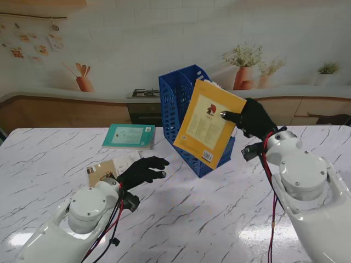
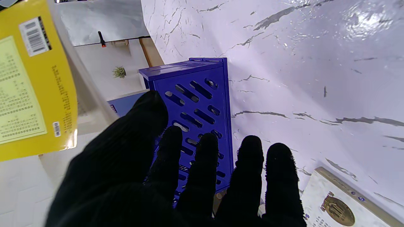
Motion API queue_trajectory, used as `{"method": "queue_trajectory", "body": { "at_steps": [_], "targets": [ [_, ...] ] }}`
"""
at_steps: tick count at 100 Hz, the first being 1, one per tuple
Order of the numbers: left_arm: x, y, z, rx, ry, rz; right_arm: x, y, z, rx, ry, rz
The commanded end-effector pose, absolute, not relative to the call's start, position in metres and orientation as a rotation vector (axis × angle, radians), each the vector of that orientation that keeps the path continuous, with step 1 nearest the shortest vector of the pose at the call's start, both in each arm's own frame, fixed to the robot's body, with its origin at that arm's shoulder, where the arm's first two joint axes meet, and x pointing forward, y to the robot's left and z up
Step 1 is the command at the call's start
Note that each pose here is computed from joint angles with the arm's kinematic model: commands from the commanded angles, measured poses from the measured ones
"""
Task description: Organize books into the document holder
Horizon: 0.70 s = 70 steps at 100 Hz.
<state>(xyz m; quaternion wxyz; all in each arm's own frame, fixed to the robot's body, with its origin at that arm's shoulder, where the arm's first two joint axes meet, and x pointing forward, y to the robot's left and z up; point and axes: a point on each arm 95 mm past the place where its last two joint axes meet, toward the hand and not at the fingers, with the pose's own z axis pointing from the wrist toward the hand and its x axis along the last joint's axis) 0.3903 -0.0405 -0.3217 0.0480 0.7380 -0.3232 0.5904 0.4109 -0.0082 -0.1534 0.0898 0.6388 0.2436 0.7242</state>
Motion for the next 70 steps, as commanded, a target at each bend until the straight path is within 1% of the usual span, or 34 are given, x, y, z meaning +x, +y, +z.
{"method": "queue_trajectory", "body": {
  "at_steps": [1,49,70],
  "targets": [
    [0.387,-0.04,-0.325,2.237,-0.986,1.789,0.414,-0.006,-0.139,1.858,0.701,2.18],
    [0.386,-0.038,-0.328,2.257,-1.008,1.771,0.428,-0.014,-0.115,1.795,0.653,2.173],
    [0.385,-0.037,-0.328,2.257,-1.006,1.763,0.44,-0.016,-0.111,1.773,0.649,2.165]
  ]
}}
